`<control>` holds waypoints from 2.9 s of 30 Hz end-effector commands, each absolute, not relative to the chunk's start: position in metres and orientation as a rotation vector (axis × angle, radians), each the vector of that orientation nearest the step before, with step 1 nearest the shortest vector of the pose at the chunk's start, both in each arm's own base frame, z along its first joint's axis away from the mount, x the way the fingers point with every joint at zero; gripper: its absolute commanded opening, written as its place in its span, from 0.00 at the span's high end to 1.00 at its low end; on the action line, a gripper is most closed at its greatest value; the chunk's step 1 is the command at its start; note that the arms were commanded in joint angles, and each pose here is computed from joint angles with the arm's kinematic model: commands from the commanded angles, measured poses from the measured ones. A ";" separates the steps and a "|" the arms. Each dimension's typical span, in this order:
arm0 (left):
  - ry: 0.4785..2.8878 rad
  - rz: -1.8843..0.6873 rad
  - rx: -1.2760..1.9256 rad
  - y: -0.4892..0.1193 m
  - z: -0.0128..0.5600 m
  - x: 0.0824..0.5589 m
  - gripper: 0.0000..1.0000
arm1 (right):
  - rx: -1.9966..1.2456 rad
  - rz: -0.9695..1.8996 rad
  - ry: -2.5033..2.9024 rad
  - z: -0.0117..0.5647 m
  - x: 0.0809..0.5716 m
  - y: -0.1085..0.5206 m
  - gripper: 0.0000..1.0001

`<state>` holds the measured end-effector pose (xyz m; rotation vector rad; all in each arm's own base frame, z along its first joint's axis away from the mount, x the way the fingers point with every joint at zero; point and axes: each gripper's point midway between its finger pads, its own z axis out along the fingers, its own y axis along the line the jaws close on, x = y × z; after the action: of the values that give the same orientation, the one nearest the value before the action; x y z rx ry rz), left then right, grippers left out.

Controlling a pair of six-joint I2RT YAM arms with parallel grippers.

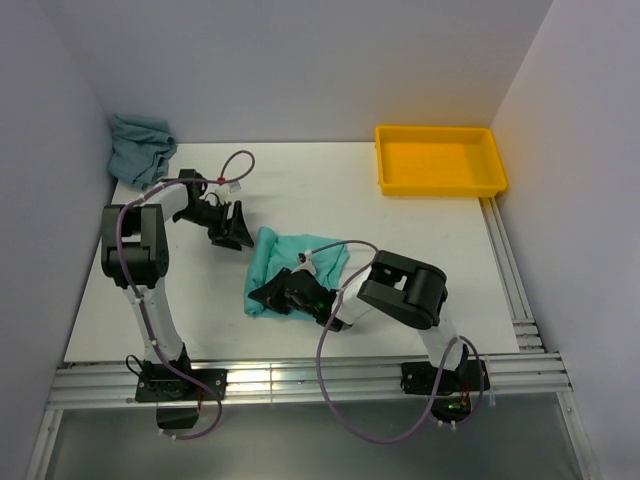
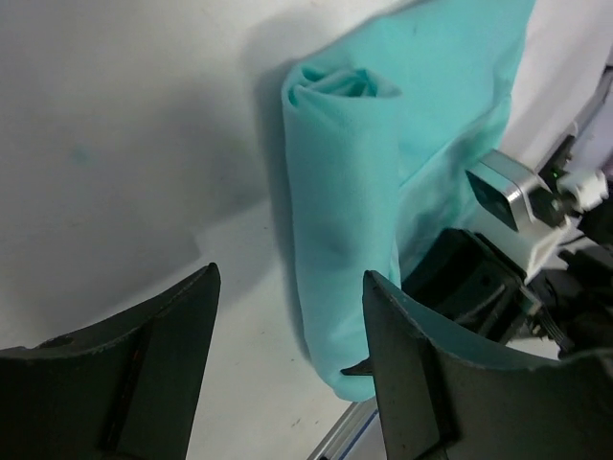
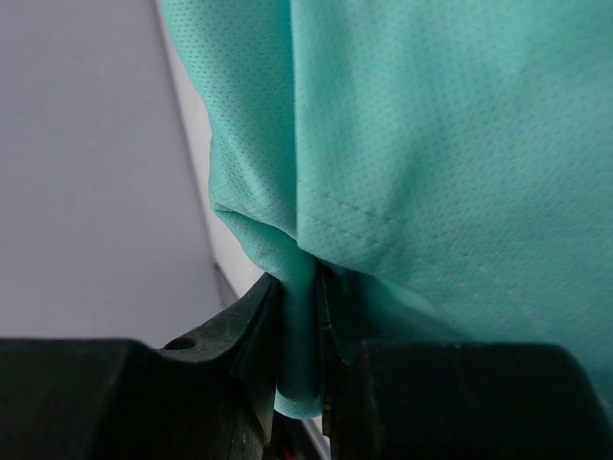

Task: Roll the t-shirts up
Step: Roll the tshirt

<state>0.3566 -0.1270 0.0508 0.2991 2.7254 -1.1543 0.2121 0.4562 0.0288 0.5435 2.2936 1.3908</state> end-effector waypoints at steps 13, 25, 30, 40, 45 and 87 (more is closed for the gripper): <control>2.621 -1.377 0.418 -0.166 0.032 0.343 0.35 | 0.673 1.571 2.265 0.022 0.205 0.453 0.90; 2.685 -1.278 0.350 -0.174 0.029 0.350 0.80 | 0.675 1.522 2.289 0.018 0.206 0.448 0.85; 2.719 -1.071 0.234 -0.160 0.036 0.364 1.00 | 0.589 1.323 2.373 0.014 0.207 0.443 0.70; 2.789 -0.763 0.142 -0.132 0.025 0.377 1.00 | 0.412 0.901 2.462 0.028 0.198 0.440 0.54; 2.798 -0.725 0.115 -0.128 0.022 0.379 1.00 | 0.366 0.794 2.467 0.029 0.190 0.441 0.72; 2.825 -0.549 0.155 -0.125 0.027 0.377 1.00 | 0.022 0.112 2.301 0.085 0.277 0.474 0.55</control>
<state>0.3657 -0.1398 0.0269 0.1329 2.8426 -0.6935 0.2685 0.4758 0.0696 0.0256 2.3484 0.1443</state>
